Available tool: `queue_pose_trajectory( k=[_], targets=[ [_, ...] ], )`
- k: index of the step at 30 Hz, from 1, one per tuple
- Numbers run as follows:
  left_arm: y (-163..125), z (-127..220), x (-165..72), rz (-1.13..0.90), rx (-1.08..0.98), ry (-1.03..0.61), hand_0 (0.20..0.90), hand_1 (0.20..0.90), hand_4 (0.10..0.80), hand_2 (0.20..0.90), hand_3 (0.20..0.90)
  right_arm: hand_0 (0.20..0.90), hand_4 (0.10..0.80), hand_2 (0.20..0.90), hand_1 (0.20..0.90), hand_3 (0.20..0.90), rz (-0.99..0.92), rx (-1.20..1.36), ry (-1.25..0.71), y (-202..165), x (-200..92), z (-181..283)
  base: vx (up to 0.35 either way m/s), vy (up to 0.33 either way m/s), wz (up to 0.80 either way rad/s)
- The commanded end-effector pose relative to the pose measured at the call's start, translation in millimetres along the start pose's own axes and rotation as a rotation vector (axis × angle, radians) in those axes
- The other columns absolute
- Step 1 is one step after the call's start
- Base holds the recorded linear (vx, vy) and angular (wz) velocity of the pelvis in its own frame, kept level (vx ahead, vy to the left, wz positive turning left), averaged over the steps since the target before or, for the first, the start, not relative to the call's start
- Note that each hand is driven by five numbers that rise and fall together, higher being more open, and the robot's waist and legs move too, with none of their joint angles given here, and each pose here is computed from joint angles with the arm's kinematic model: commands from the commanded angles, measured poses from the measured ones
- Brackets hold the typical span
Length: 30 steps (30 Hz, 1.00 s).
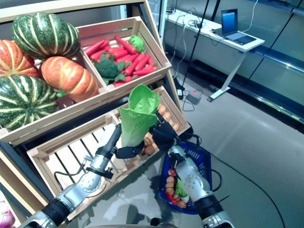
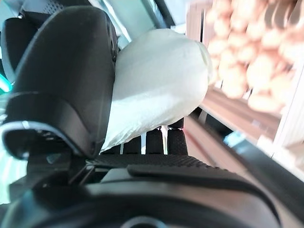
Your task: Put vegetables into the basket
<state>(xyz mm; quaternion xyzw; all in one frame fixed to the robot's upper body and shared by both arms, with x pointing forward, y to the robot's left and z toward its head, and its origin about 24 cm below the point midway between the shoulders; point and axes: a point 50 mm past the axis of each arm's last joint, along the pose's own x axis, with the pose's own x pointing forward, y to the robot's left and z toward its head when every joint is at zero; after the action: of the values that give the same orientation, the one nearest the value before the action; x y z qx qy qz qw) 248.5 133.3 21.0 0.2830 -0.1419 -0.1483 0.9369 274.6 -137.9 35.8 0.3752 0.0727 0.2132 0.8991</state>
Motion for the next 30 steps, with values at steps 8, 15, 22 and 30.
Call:
queue_pose_trajectory(
  k=[8, 15, 22, 30],
  targets=[
    [-7, 47, 37, -0.154, -0.183, -0.261, 0.300, 0.300, 0.400, 0.300, 0.300, 0.900, 0.800, 0.900, 0.900, 0.900, 0.353, -0.249, -0.164, 50, 30, 45, 0.000, 0.000, 0.00],
    [-15, 30, 33, -0.221, -0.479, -0.103, 0.300, 0.300, 0.400, 0.300, 0.300, 0.900, 0.800, 0.900, 0.900, 0.900, 0.442, -0.281, -0.214, 55, 28, 59, 0.000, 0.000, 0.00],
    [-33, 6, 19, -0.300, -0.888, 0.071, 0.300, 0.300, 0.400, 0.300, 0.300, 0.900, 0.800, 0.900, 0.900, 0.900, 0.472, -0.280, -0.222, 52, 23, 64, 0.000, 0.000, 0.00],
    [-51, 7, 8, -0.521, -0.922, 0.094, 0.300, 0.300, 0.400, 0.300, 0.300, 0.900, 0.800, 0.900, 0.900, 0.900, 0.457, -0.210, -0.218, 47, 22, 65, 0.003, 0.009, -0.02]
  ],
)
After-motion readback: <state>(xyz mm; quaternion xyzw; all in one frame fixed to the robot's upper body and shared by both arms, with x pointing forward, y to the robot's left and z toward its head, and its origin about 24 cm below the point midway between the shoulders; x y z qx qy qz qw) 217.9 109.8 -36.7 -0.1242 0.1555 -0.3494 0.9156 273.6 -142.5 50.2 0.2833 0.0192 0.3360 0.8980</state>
